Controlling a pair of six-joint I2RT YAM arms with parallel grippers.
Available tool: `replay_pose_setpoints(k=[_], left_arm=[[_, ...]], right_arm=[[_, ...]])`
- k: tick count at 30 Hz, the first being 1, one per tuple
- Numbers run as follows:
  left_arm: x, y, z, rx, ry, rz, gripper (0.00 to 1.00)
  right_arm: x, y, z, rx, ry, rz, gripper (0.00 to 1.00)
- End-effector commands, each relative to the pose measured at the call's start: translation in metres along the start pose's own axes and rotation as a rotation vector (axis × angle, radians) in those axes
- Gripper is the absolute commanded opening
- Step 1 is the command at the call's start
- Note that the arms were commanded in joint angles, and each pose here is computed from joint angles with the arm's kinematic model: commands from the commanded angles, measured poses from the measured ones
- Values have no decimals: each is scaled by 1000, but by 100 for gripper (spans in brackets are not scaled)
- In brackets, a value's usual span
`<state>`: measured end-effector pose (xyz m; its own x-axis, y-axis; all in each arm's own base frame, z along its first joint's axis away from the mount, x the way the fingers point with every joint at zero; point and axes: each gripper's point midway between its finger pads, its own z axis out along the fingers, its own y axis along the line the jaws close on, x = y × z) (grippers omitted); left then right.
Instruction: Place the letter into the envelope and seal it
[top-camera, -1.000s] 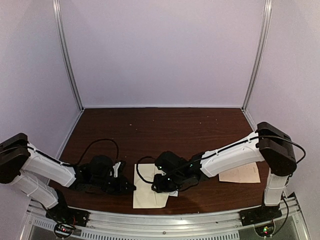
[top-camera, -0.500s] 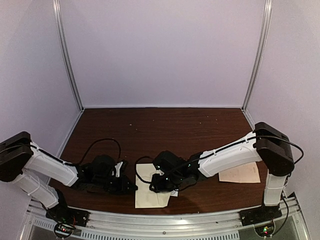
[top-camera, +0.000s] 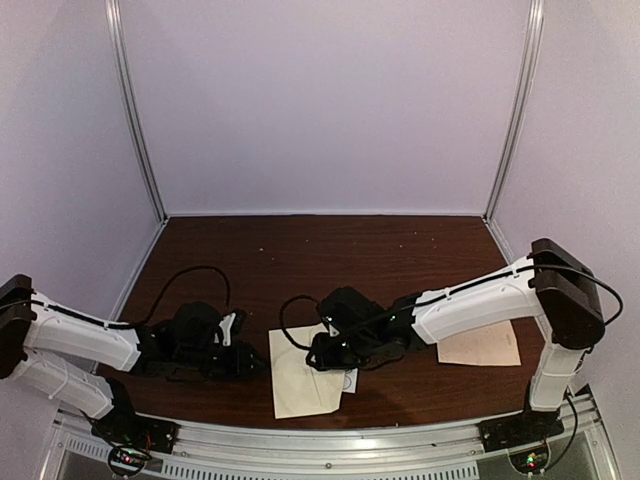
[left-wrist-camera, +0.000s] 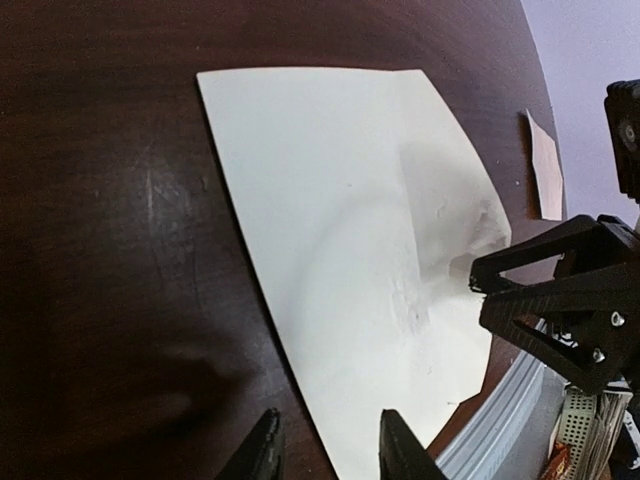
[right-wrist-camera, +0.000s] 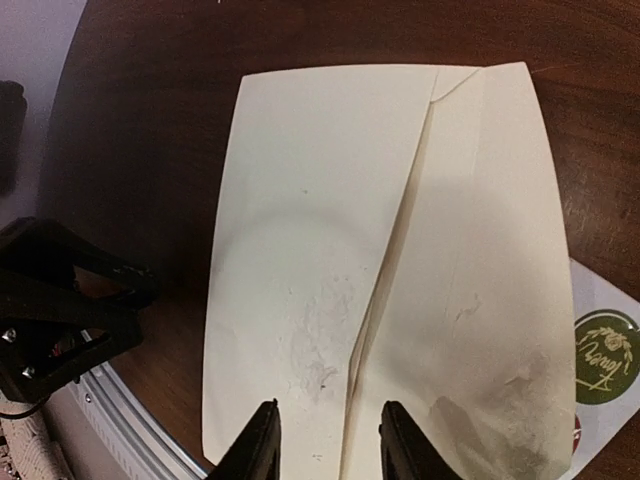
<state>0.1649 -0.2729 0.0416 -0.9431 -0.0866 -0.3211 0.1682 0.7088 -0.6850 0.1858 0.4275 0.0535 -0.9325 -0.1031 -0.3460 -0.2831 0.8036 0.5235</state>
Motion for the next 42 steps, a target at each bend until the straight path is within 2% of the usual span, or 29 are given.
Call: replay_pose_setpoints(k=[1,23,32,35,38,42], left_arm=[[-21,-7,-2,11,-65,7,32],[-18,-8,27,35,-1,15,31],[-21,-13,28,51,-6,31,31],[-27,-10,21,13,-34,44,31],[-44,-10,3,-48,-92,68,35],[-78,-20,-35,-90,-188,120,54]], right_arm=[[-15,-7,-3,7,-38,-2,35],[-11,9,31,-106,61,-2,38],[-16,15,32,-114,54,-10,38],[-24,11,22,-77,15,-22,38],[-39,6,-4,9,-34,-82,39],[-56,-5,-55,88,-128,-136,55]])
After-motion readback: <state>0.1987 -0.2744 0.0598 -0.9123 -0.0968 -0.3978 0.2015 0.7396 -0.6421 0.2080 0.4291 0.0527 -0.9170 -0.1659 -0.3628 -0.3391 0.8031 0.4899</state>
